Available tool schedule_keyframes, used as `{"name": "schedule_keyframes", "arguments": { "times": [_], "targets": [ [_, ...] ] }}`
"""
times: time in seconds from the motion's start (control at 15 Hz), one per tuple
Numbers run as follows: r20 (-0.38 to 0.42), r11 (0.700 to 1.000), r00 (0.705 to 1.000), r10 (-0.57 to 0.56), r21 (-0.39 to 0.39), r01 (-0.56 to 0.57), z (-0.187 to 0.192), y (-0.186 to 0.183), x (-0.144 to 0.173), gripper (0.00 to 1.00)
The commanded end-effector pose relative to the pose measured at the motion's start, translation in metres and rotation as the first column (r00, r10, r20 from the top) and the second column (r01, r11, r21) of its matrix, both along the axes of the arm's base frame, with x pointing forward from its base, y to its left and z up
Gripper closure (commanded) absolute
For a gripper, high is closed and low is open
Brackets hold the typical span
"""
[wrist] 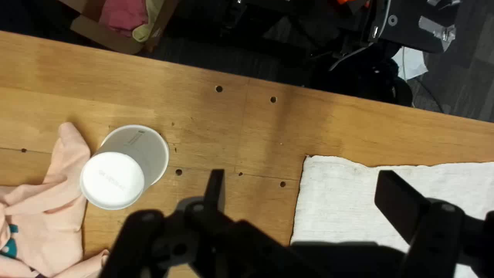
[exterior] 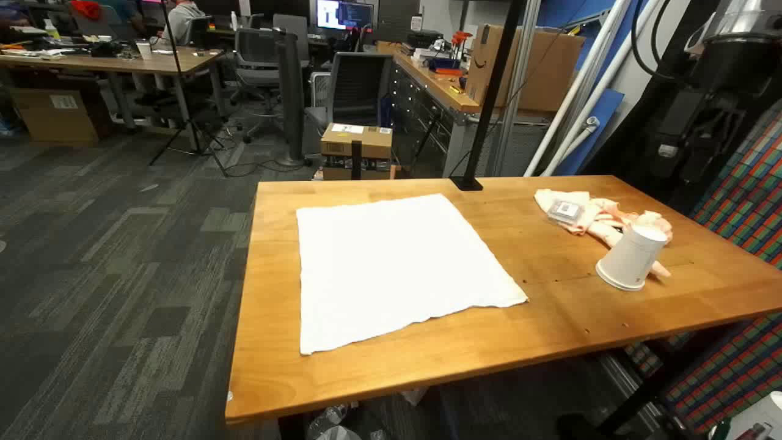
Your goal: Fold the cloth
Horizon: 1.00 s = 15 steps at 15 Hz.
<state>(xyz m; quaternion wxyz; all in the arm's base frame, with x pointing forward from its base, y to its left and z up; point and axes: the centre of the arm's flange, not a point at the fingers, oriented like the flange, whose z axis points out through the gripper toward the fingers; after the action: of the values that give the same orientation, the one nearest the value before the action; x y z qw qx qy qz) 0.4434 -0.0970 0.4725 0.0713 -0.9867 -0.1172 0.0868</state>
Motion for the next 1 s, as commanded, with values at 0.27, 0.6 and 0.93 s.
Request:
{"name": "schedule_keyframes", "arguments": {
  "times": [0.27,0.6,0.93],
  "targets": [
    [0.017,1.000,1.000,-0.001,-0.002,0.001,0.0077,-0.0006,0.0006,0.00],
    [0.017,1.000,1.000,-0.001,-0.002,0.001,0.0078,-0.0006,0.0006,0.00],
    [0.017,1.000,1.000,-0.001,-0.002,0.001,0.0078,-0.0006,0.0006,0.00]
  ]
}}
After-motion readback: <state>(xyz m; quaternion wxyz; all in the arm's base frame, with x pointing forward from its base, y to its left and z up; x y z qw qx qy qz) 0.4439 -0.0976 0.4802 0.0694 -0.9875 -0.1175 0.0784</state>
